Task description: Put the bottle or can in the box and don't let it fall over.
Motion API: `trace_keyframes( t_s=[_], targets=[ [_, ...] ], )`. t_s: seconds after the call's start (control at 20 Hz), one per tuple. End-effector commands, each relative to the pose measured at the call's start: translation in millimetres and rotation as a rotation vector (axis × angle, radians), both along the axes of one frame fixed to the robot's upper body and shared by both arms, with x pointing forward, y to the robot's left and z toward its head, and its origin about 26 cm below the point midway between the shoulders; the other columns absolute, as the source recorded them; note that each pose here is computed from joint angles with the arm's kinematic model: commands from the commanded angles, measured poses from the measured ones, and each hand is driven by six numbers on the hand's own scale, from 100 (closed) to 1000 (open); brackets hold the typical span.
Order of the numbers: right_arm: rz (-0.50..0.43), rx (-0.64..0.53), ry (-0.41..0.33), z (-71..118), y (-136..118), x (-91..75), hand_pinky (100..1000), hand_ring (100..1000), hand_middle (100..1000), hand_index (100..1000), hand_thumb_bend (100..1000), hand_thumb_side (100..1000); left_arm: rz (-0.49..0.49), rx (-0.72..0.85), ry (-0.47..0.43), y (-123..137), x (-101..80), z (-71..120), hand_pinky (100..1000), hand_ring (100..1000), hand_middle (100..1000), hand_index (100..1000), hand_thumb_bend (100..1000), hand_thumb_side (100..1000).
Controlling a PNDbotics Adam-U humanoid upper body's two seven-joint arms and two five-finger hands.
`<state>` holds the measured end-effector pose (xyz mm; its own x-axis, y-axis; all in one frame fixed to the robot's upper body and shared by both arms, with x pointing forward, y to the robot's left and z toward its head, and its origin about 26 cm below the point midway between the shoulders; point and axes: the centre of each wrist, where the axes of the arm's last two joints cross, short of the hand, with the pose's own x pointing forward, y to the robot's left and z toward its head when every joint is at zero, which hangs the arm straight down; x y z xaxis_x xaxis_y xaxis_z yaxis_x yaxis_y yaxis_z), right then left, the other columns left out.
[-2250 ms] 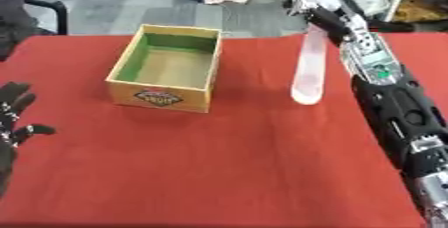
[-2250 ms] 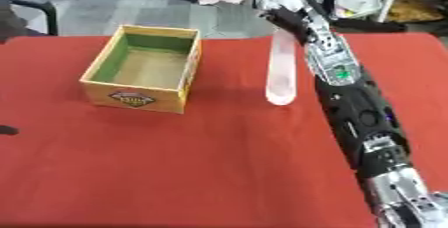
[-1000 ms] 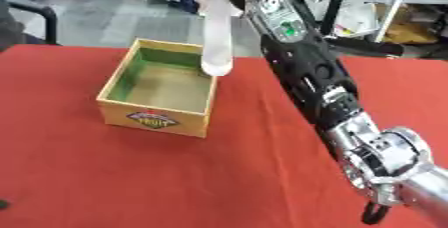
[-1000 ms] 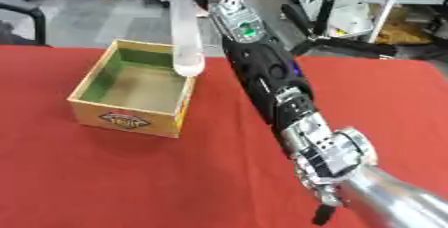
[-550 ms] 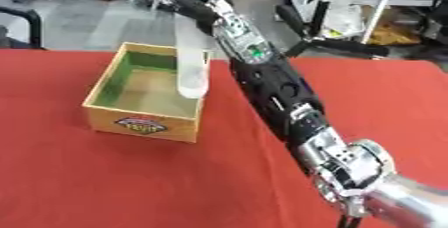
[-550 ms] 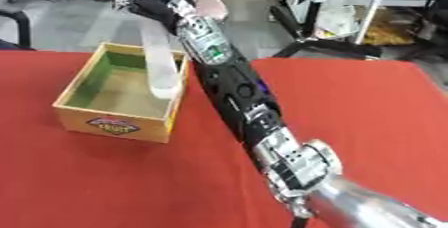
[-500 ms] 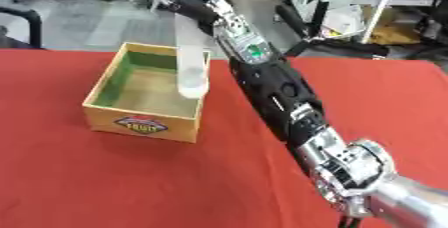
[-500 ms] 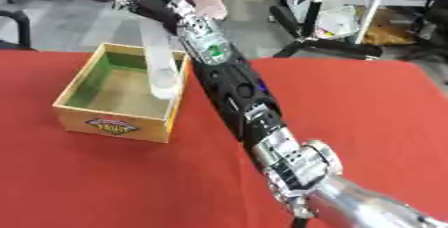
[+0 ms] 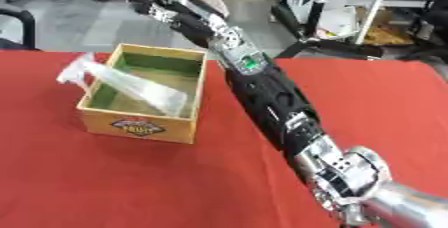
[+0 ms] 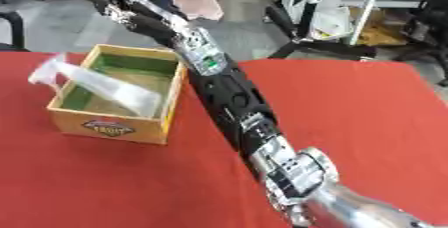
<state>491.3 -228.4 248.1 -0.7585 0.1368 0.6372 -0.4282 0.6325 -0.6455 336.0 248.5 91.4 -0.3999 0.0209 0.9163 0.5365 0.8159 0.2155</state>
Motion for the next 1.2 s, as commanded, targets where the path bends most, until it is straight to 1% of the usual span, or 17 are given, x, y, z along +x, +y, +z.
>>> trace_keyframes(
  t_s=[0.05, 0.25, 0.4, 0.45, 0.5, 0.6, 0.7, 0.8, 0.9, 1.05, 1.2],
  targets=[
    [-0.022, -0.013, -0.05, 16.0, -12.7, -1.1, 980, 1000, 1000, 1000, 100, 645, 0.001, 0.005, -0.02, 1.1, 0.8, 5.2, 602, 1000, 958, 1000, 175, 1000],
    [-0.044, 0.027, -0.064, 22.1, -26.3, -5.0, 961, 1000, 1000, 1000, 100, 616, 0.017, 0.012, -0.009, 5.4, -1.2, 1.5, 603, 1000, 958, 1000, 175, 1000],
    [-0.043, 0.045, -0.064, 25.0, -32.9, -8.2, 957, 1000, 1000, 1000, 100, 610, 0.028, 0.014, -0.007, 7.9, -2.6, 0.2, 603, 1000, 958, 1000, 175, 1000],
    [-0.049, 0.061, -0.058, 23.5, -37.3, -9.5, 911, 1000, 1000, 1000, 100, 557, 0.037, 0.014, -0.005, 10.0, -3.6, -0.6, 604, 1000, 958, 1000, 169, 1000],
    [-0.066, 0.106, -0.049, 18.0, -49.0, -14.1, 908, 1000, 1000, 1000, 100, 552, 0.066, 0.015, -0.005, 17.2, -7.2, -2.7, 605, 1000, 957, 1000, 167, 1000],
    [-0.081, 0.175, -0.042, 14.2, -63.8, -25.4, 901, 1000, 1000, 1000, 100, 540, 0.111, 0.017, -0.015, 27.4, -13.3, -3.9, 606, 1000, 957, 1000, 162, 994],
    [-0.092, 0.229, -0.05, 13.9, -75.5, -38.6, 900, 1000, 1000, 1000, 100, 529, 0.148, 0.023, -0.026, 35.6, -18.5, -3.7, 607, 1000, 956, 1000, 157, 978],
    [-0.111, 0.27, -0.072, 9.9, -87.6, -55.7, 899, 1000, 1000, 997, 100, 523, 0.187, 0.03, -0.043, 44.1, -24.3, -2.5, 609, 1000, 955, 1000, 152, 962],
    [-0.13, 0.303, -0.087, 2.6, -95.2, -72.2, 892, 1000, 1000, 979, 100, 523, 0.213, 0.036, -0.052, 49.6, -28.9, -2.0, 609, 1000, 955, 1000, 153, 961],
    [-0.192, 0.36, -0.069, -24.9, -102.9, -95.6, 889, 1000, 998, 974, 100, 523, 0.251, 0.046, -0.048, 57.8, -35.7, -4.4, 609, 1000, 955, 1000, 151, 960],
    [-0.247, 0.354, -0.051, -49.7, -105.7, -116.0, 886, 1000, 997, 968, 100, 523, 0.282, 0.048, -0.06, 64.0, -40.4, -4.2, 610, 1000, 954, 1000, 148, 944]
  ],
)
